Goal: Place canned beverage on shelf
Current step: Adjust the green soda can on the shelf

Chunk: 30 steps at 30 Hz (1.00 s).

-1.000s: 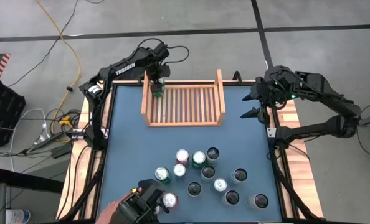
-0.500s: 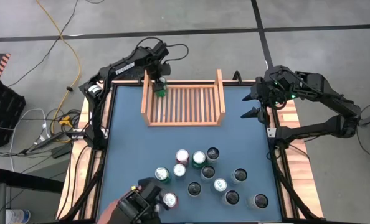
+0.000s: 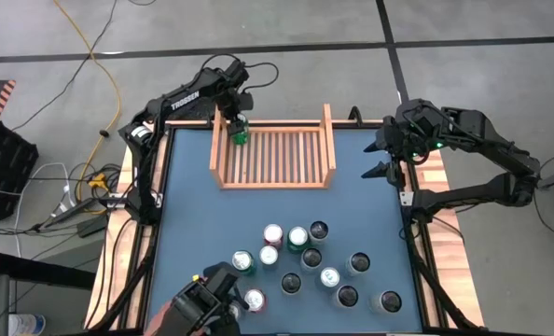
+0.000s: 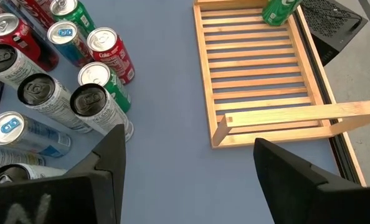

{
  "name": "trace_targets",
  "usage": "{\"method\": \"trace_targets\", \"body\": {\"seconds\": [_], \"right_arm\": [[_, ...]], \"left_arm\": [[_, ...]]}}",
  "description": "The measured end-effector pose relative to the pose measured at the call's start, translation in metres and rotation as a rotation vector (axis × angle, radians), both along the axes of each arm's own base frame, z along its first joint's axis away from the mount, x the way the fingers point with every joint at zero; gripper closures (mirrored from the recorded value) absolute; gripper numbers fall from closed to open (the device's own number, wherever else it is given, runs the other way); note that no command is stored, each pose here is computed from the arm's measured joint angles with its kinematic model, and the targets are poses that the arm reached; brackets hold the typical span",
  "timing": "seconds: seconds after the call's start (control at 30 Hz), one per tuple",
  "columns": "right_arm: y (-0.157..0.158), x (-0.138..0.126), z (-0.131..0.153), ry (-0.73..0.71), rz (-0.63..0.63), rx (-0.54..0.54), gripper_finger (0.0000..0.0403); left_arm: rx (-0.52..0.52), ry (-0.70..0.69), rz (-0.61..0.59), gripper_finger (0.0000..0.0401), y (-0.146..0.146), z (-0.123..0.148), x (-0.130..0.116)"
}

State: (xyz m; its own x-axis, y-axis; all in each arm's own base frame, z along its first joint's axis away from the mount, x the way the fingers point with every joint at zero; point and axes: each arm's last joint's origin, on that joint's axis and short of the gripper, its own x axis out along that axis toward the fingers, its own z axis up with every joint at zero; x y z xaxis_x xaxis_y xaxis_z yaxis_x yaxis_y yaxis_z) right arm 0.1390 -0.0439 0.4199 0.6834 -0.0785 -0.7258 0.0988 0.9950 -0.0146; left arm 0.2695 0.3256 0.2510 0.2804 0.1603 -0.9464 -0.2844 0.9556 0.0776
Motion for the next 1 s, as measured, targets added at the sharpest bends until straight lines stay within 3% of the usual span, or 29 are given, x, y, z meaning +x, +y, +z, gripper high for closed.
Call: {"method": "trace_targets", "body": {"seconds": [0.8, 1.0], "right_arm": [[0.000, 0.000, 0.000, 0.001, 0.000, 0.000, 0.0142], [0.000, 0.000, 0.000, 0.001, 0.000, 0.000, 0.0142]], "left_arm": [[0.033, 0.058, -0.027, 0.0085, -0.014, 0.000, 0.015], [0.042, 0.072, 0.013, 0.0085, -0.015, 0.000, 0.015]]}}
